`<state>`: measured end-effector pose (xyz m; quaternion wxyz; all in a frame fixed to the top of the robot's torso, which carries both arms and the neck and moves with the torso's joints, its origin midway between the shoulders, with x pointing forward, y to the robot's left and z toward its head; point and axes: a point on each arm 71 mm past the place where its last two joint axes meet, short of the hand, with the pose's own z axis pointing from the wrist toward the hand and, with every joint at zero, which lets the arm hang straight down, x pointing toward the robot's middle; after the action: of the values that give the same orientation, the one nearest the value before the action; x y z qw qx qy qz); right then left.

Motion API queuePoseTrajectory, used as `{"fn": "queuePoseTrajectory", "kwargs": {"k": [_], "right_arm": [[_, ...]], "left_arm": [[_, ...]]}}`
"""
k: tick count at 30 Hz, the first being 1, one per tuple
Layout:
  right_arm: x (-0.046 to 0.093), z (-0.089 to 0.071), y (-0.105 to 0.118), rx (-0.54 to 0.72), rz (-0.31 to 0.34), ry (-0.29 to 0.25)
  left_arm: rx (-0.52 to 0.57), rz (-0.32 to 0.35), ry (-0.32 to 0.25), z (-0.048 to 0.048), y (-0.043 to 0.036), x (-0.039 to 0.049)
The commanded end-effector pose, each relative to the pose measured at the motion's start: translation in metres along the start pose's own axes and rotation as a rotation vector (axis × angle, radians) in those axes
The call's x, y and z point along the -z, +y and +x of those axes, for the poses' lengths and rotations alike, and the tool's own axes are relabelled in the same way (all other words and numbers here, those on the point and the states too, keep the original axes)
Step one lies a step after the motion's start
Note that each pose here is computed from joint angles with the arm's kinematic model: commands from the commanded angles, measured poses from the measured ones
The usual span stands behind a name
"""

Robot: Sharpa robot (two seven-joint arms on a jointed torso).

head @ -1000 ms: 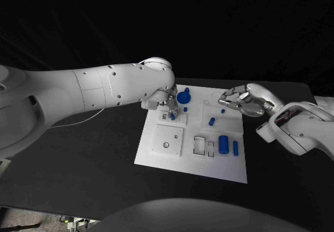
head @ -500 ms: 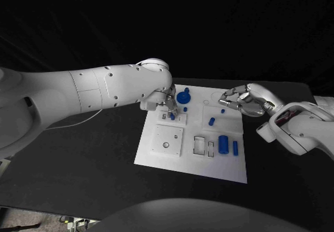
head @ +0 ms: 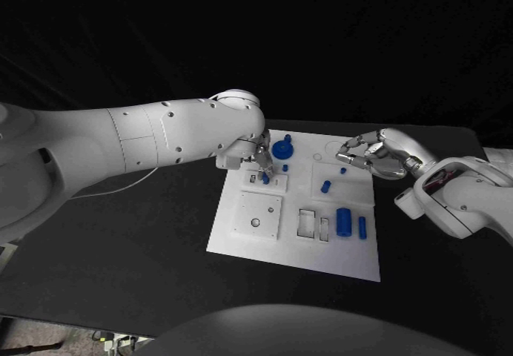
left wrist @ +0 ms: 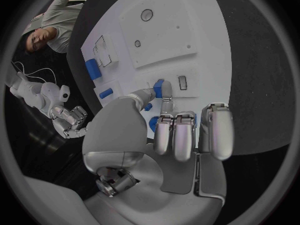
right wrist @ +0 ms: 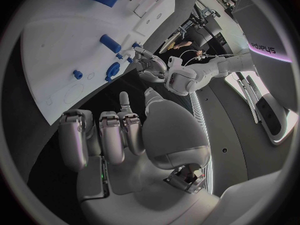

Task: Assemble the parts on the task board

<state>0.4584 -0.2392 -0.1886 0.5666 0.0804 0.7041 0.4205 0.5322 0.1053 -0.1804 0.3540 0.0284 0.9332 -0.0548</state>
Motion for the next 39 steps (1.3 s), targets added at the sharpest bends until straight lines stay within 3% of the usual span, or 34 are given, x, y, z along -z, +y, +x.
{"fn": "queuePoseTrajectory", "kwargs": {"k": [1,25,39], "right_arm": [[0.0,0.002,0.0,0.004,-0.003,0.018],[0.001,0.002,-0.001,0.005,-0.005,0.013],[0.004,0.001,-0.003,0.006,0.0,0.006]], "left_arm": [[-0.03,-0.182,0.027,0.0036,0.0138,-0.0009],[-0.03,-0.173,0.019,0.0044,0.0098,-0.0012],[0.01,-0.13,-0.089,0.0108,0.0115,0.0111]]}}
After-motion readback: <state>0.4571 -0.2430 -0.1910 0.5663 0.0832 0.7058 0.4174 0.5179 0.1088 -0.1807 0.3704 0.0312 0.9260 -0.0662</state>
